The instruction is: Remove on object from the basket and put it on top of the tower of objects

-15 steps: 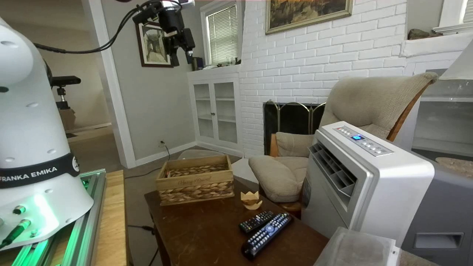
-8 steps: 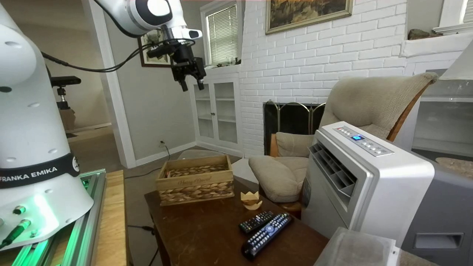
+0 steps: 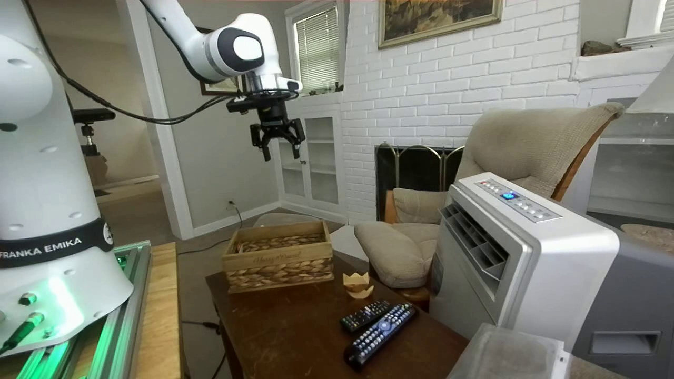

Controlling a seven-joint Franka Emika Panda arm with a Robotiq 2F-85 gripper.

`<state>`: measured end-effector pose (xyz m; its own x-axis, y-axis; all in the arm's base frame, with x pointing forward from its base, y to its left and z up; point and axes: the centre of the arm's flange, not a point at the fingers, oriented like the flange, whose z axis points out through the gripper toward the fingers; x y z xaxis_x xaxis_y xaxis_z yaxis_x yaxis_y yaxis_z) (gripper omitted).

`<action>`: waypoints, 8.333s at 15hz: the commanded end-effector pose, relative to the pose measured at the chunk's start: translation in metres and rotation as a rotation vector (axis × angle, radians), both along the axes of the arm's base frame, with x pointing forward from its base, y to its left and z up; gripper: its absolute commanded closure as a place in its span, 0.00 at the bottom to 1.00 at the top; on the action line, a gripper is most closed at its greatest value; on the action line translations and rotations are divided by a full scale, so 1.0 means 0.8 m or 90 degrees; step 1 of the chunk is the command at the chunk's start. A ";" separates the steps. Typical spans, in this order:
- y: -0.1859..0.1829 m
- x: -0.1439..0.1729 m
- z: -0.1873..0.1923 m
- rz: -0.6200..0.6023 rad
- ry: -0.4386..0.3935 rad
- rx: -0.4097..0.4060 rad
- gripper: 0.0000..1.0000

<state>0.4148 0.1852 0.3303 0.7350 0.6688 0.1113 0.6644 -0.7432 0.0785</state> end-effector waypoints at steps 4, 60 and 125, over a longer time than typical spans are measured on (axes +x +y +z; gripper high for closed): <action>-0.004 0.002 -0.015 0.026 0.006 -0.029 0.00; 0.079 0.045 -0.358 0.445 0.035 -0.153 0.00; 0.077 0.016 -0.348 0.458 0.119 -0.203 0.00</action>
